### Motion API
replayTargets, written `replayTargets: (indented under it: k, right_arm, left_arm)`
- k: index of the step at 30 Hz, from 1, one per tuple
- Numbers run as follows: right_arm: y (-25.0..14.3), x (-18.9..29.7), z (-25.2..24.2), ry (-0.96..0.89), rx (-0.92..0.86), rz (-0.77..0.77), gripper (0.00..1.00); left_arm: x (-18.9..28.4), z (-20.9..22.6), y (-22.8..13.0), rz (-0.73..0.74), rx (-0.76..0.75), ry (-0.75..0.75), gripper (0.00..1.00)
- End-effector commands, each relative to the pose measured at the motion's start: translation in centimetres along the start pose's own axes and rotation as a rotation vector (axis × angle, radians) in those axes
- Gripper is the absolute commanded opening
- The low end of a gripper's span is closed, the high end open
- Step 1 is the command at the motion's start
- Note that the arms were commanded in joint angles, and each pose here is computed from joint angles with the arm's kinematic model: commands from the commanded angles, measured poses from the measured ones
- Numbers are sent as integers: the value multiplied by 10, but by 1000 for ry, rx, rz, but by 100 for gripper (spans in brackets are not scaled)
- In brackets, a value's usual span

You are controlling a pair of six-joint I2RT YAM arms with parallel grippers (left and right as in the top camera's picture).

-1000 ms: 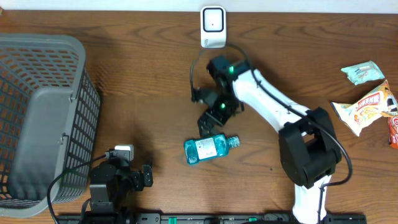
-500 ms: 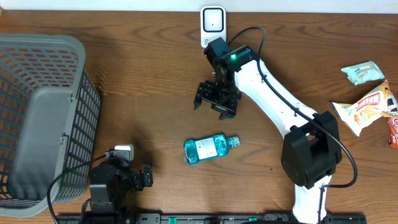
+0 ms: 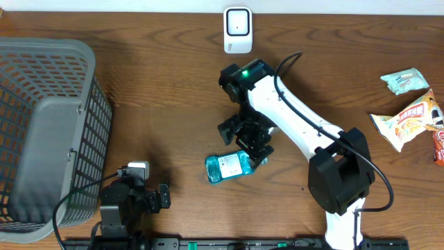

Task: Scan the item barcode
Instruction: 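Move the right gripper down over the bottle neck and close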

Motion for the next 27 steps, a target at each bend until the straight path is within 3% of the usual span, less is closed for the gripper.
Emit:
replayTargets:
  k: [1, 4, 20, 27]
  right_arm:
    - [7, -9, -2, -33, -184, -74, 98]
    - [14, -20, 1, -57, -227, -102, 99]
    - [48, -93, 28, -246, -315, -54, 87]
    - [55, -121, 26, -364, -344, -73, 74]
  left_arm:
    - [-1, 0, -3, 16, -8, 0, 98]
    - [-1, 0, -3, 16, -8, 0, 98]
    - [-1, 0, -3, 16, -8, 0, 98]
    - [-1, 0, -3, 16, -8, 0, 98]
Point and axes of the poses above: each gripper's point midway between its finger pads, its own x axis back along the fingers, its own z axis along the line the jaws close on, y = z × x, the point moved 8 cm from there along x, back along the fingers, and after that the axes turned 1 degree about x, right-handed, at the moved point
